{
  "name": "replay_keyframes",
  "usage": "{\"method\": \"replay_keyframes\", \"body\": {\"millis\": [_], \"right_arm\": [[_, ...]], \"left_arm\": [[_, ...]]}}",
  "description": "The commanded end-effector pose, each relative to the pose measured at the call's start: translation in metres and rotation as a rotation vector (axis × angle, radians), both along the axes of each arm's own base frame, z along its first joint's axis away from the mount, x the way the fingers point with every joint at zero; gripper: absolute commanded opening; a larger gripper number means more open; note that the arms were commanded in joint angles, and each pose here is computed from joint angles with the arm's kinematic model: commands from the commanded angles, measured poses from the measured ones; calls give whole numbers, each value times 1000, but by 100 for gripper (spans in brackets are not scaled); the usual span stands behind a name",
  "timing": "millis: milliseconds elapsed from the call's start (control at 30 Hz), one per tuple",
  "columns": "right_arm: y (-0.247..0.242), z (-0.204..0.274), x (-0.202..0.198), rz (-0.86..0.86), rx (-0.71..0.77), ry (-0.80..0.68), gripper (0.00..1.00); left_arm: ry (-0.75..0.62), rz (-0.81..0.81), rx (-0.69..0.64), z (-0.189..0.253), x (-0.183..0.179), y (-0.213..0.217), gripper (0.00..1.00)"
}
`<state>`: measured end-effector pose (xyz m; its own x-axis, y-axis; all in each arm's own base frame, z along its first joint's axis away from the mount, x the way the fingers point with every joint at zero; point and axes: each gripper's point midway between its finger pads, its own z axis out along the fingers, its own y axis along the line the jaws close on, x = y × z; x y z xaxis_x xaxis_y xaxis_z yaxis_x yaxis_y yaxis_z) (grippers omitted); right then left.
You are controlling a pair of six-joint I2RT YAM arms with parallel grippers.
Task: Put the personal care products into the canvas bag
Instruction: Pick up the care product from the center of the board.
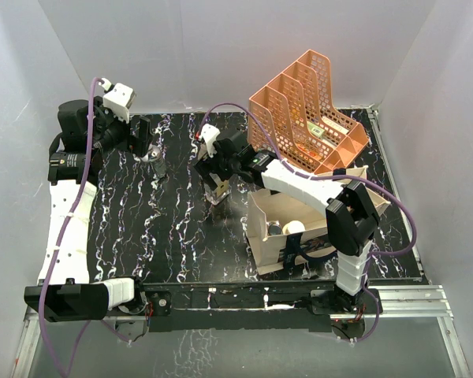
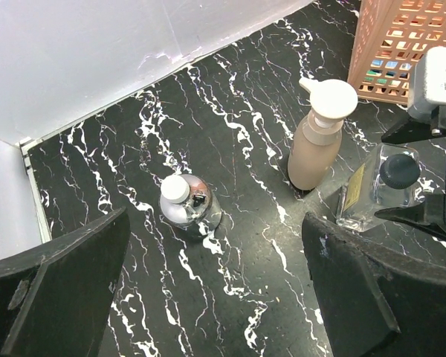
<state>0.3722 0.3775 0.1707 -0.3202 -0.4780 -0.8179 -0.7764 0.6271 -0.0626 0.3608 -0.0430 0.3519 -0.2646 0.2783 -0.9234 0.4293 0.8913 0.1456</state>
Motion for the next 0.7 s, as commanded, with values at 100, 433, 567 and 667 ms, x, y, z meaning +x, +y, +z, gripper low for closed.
{"method": "replay_keyframes", "body": {"millis": [100, 433, 567, 667], "right_arm": [[8, 12, 11, -7, 45, -8, 96], [7, 13, 11, -1, 57, 11, 94], [6, 21, 13, -4, 69, -1, 94], [6, 27, 15, -7, 77, -10, 94]], "left_arm": [[-7, -29, -8, 3, -4, -4, 97], [-6, -36, -6, 2, -5, -5, 97], [-3, -39, -8, 1, -5, -5, 97], [-3, -43, -10, 1, -5, -6, 97]]}}
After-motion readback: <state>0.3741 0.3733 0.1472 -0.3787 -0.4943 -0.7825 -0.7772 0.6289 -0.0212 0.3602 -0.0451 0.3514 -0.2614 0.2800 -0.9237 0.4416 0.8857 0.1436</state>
